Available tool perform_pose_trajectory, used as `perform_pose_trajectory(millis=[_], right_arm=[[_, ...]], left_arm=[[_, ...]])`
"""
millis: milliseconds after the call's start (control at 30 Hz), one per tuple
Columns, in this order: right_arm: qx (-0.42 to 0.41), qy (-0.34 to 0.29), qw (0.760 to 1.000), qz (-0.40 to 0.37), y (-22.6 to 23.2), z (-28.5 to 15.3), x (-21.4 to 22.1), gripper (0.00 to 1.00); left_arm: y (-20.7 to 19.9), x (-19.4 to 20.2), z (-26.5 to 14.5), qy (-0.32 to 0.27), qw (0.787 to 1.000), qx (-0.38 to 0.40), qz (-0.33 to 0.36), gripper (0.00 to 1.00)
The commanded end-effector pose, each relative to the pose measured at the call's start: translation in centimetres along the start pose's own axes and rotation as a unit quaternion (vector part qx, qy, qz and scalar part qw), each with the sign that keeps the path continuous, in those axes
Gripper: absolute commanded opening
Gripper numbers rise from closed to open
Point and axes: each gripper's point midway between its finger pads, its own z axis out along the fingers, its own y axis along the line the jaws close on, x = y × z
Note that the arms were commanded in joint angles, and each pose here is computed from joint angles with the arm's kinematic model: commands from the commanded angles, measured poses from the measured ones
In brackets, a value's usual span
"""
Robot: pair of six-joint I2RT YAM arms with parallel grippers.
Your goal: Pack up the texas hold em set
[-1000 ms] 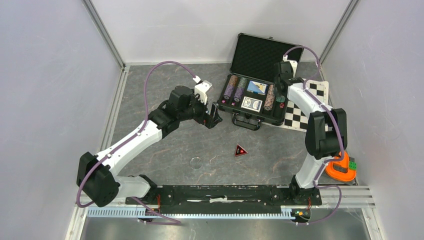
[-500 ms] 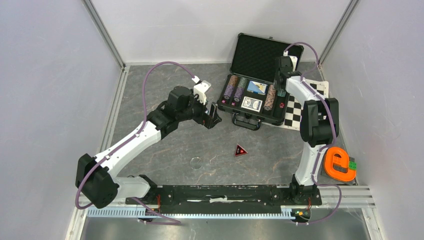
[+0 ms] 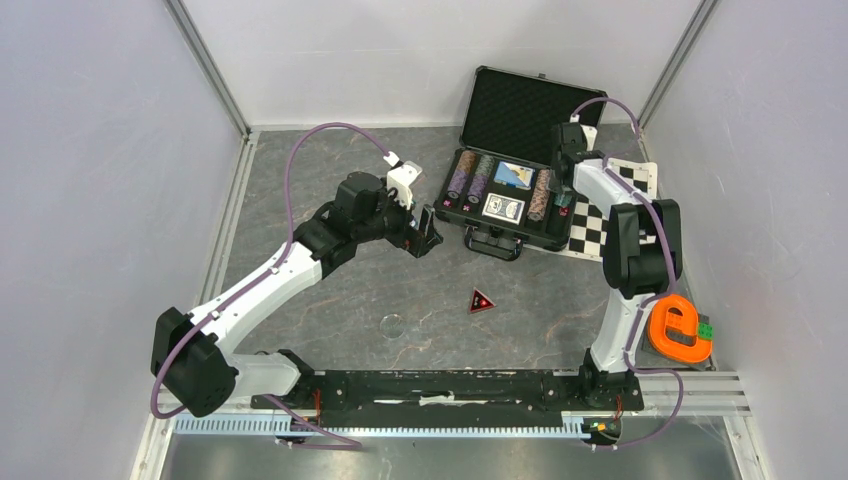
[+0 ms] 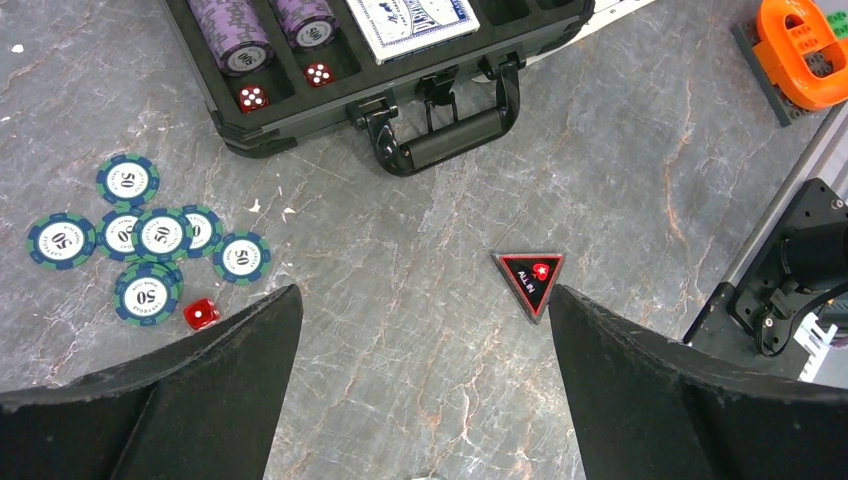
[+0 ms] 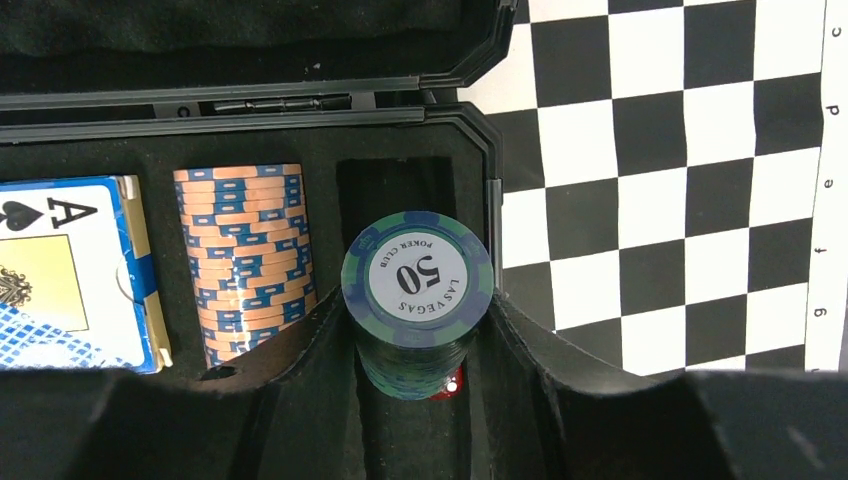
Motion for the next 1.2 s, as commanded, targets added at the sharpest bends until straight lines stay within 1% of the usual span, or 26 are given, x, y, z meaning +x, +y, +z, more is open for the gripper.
perform_pose_trajectory(millis=[0,67,100,133,200,233,267,367,500,533,600,633,733,800,833,867,900,967,1033,1100,1133,1167], right_arm=[[-0.023,0.073,0.997,-0.018,0.3,-1.8,2.6,0.00],[-0.027,0.078,0.996,-0.015,0.5,-1.9,2.5,0.02],[-0.026,0.078,0.997,-0.014,0.5,-1.9,2.6,0.08],[-0.024,0.073,0.997,-0.013,0.5,-1.8,2.3,0.19],[-0.023,0.063,0.998,-0.011,0.5,-1.5,1.6,0.50],[-0.024,0.059,0.998,-0.008,0.7,-1.3,1.1,0.58],[-0.027,0.057,0.998,-0.006,0.8,-1.2,0.7,0.64],[-0.032,0.037,0.999,0.001,1.1,-1.6,-1.7,0.75],[-0.039,0.007,0.999,0.004,0.8,-3.1,-3.5,0.84],[-0.043,0.004,0.999,0.004,0.8,-3.4,-3.5,0.85],[-0.045,0.004,0.999,0.003,0.5,-3.9,-3.2,0.83],[-0.049,0.006,0.999,0.002,0.5,-4.1,-2.8,0.81],[-0.066,0.019,0.998,-0.003,0.6,-4.8,-1.5,0.74],[-0.066,0.033,0.997,0.000,0.2,-5.2,-0.1,0.67],[-0.060,0.037,0.998,0.002,-0.2,-5.4,0.5,0.61],[-0.056,0.037,0.998,0.004,-0.5,-5.4,0.9,0.54],[-0.055,0.040,0.998,0.004,-0.7,-5.4,1.5,0.45],[-0.051,0.045,0.998,0.007,-0.9,-5.3,2.2,0.29],[-0.049,0.053,0.997,0.011,-0.8,-5.0,2.7,0.18],[-0.048,0.056,0.997,0.013,-0.6,-4.6,2.9,0.09],[-0.047,0.054,0.997,0.015,-0.6,-4.5,2.6,0.06],[-0.046,0.052,0.997,0.015,-0.4,-4.2,2.4,0.06]], left_arm=[[0.0,-2.0,-0.4,-0.028,0.999,0.000,0.030,0.99],[0.1,-2.0,-0.4,-0.027,0.999,0.000,0.030,0.98],[0.1,-2.0,-0.4,-0.027,0.999,0.000,0.030,0.98],[0.1,-2.0,-0.4,-0.028,0.999,0.000,0.030,0.98],[0.0,-2.1,-0.4,-0.029,0.999,0.001,0.031,0.98],[0.1,-2.1,-0.3,-0.028,0.999,0.000,0.030,0.98],[0.1,-2.1,-0.2,-0.028,0.999,0.000,0.030,0.98],[0.1,-2.2,-0.3,-0.028,0.999,0.001,0.030,0.98],[0.2,-2.2,-0.3,-0.028,0.999,-0.003,0.032,0.98],[0.2,-2.1,-0.3,-0.027,0.999,-0.003,0.032,0.98],[0.3,-2.1,-0.2,-0.026,0.999,-0.005,0.033,0.98],[0.3,-2.1,-0.2,-0.026,0.999,-0.005,0.033,0.98],[0.3,-2.3,-0.2,-0.025,0.999,-0.005,0.035,0.98],[0.4,-2.3,-0.2,-0.025,0.999,-0.008,0.037,0.99],[0.6,-2.4,-0.1,-0.025,0.999,-0.011,0.038,0.98],[0.6,-2.6,-0.1,-0.026,0.999,-0.011,0.039,0.98],[0.6,-2.5,0.0,-0.025,0.999,-0.011,0.040,0.99],[0.6,-2.7,0.0,-0.026,0.999,-0.011,0.042,0.99],[0.6,-2.8,0.2,-0.026,0.999,-0.010,0.043,0.99],[0.5,-2.8,0.2,-0.026,0.999,-0.008,0.041,0.99],[0.5,-2.7,0.2,-0.025,0.999,-0.007,0.041,0.98],[0.6,-2.7,0.2,-0.025,0.999,-0.008,0.040,0.99]])
